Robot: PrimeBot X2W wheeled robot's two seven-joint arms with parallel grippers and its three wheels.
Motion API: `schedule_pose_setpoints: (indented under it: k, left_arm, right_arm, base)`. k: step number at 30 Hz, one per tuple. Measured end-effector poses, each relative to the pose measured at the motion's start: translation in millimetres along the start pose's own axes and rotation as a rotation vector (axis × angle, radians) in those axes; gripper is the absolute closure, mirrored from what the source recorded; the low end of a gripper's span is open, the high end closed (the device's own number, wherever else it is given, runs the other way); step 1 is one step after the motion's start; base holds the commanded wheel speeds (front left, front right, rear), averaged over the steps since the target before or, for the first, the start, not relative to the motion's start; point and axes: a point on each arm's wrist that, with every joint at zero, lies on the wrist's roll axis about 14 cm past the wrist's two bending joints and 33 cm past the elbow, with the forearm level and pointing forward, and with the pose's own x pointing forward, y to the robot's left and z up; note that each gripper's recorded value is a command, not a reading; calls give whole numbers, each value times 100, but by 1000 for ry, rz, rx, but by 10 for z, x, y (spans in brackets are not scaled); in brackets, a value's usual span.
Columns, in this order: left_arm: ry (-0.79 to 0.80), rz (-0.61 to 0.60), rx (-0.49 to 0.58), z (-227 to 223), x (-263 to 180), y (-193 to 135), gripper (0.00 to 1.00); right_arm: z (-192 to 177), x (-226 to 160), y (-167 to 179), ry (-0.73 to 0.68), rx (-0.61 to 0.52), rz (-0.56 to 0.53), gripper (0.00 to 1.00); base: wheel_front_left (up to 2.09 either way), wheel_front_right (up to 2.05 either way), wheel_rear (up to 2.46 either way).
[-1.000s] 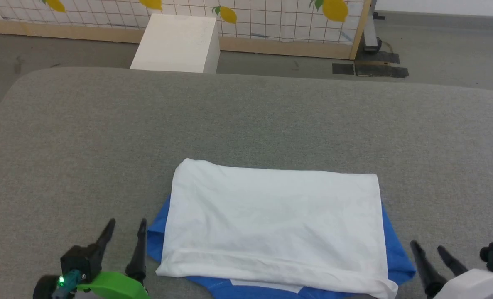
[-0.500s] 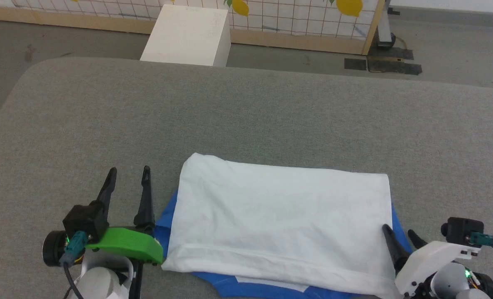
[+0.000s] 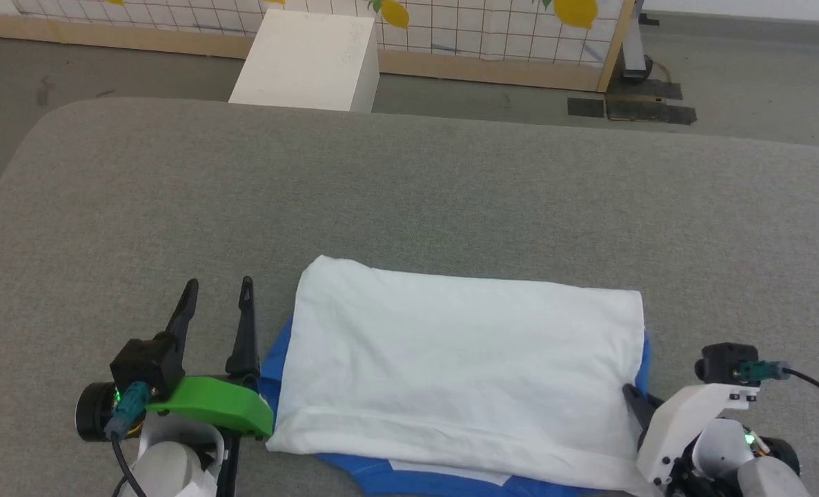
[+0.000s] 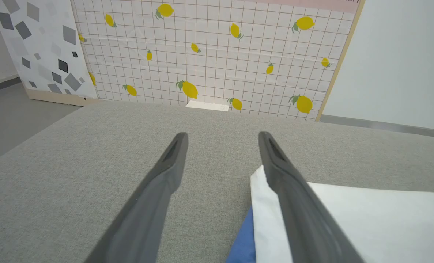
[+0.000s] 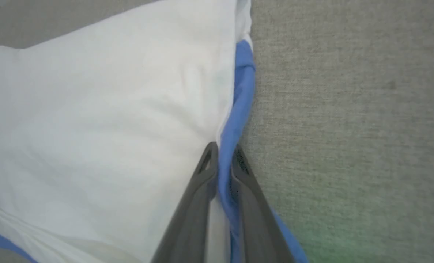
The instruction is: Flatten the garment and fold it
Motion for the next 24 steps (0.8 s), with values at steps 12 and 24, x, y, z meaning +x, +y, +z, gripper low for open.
schedule_pose_setpoints:
  k: [12, 24]
  left_arm:
    - [5, 6, -14, -32, -11, 19, 0]
    - [19, 2, -6, -84, -31, 20, 0]
  right_arm:
    - [259, -341, -560, -165, 51, -172, 100]
    - [665, -610, -645, -245, -45, -233, 100]
  base:
    - [0, 0, 0]
    - [0, 0, 0]
